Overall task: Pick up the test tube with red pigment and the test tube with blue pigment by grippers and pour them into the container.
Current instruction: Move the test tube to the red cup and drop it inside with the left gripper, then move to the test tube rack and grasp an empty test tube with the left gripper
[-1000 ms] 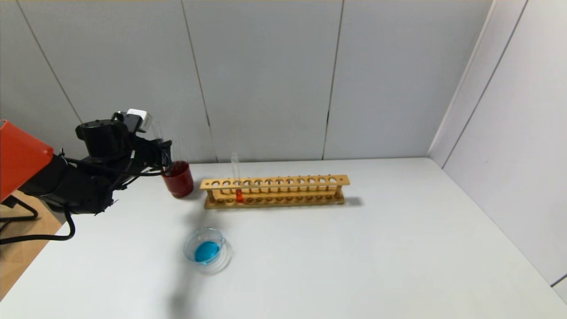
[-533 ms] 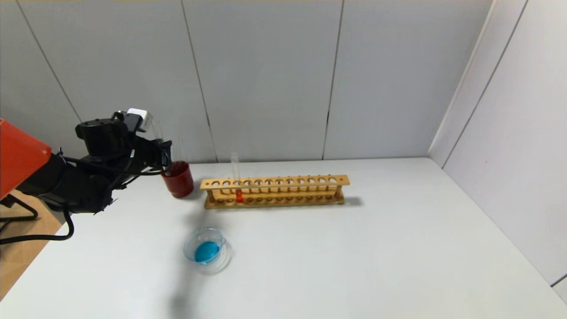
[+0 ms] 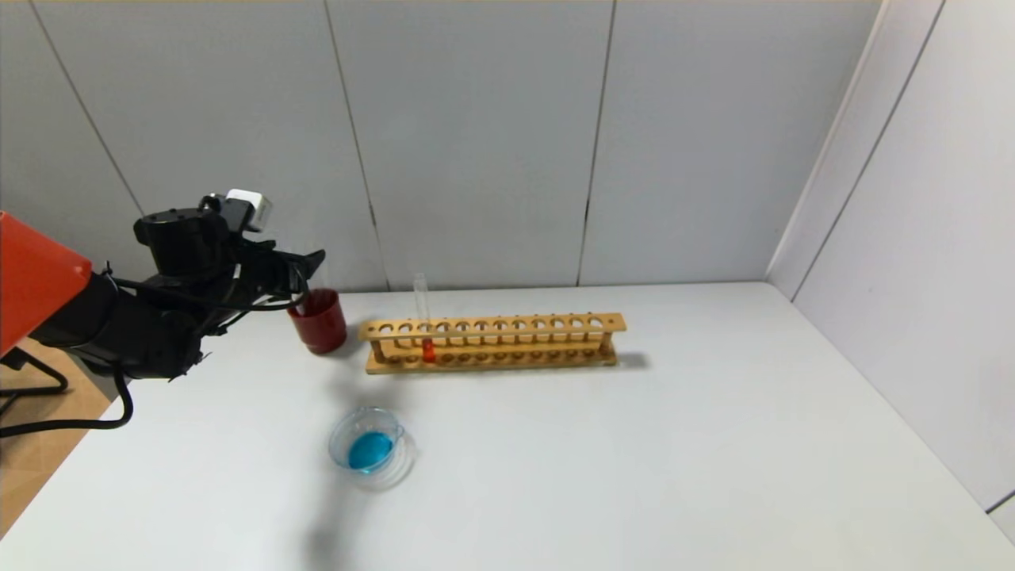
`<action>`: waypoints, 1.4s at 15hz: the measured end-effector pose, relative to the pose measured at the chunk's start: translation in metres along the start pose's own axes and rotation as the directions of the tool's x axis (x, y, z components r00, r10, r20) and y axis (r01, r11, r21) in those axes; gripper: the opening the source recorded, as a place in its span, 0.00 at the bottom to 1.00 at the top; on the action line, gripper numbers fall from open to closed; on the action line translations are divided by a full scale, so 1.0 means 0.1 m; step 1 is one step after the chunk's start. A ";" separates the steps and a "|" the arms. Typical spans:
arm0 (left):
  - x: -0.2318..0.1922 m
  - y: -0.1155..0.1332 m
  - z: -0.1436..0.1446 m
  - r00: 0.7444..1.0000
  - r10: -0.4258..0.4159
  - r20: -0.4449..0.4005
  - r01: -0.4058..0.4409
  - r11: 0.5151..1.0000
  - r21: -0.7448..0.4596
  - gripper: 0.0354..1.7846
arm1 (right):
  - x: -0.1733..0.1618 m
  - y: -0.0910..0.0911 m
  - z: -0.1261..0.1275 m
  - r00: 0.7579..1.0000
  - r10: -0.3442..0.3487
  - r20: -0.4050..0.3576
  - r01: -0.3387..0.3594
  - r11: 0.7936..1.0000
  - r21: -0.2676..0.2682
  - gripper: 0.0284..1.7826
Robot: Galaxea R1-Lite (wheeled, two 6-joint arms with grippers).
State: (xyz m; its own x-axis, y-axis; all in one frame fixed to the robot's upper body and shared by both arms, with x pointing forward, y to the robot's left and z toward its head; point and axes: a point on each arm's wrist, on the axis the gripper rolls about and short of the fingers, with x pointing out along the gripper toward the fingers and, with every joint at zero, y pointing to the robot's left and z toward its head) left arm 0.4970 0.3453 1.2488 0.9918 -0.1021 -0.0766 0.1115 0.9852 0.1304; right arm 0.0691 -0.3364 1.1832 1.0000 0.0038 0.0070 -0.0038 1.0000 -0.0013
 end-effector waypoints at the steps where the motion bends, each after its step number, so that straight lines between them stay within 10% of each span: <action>1: 0.00 0.00 0.02 1.000 0.001 0.013 -0.001 1.000 0.001 0.82 | 0.00 0.00 0.00 1.000 0.000 0.000 0.000 1.000 0.000 0.98; 12: -0.31 -0.01 0.76 0.994 -0.007 0.111 0.006 1.000 0.008 0.98 | 0.00 0.00 0.00 1.000 0.000 0.000 0.000 1.000 0.000 0.98; 21: -0.89 -0.55 0.91 0.979 -0.197 0.052 0.200 0.978 -0.066 0.98 | 0.00 0.00 0.00 1.000 0.000 0.000 0.000 1.000 0.000 0.98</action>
State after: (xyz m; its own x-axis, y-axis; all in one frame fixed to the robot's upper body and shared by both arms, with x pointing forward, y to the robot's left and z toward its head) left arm 0.4085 0.2874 1.3383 0.9524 -0.3008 -0.0490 0.3031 0.9518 0.0464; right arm 0.0691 -0.3364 1.1832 1.0000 0.0036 0.0072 -0.0036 1.0000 -0.0013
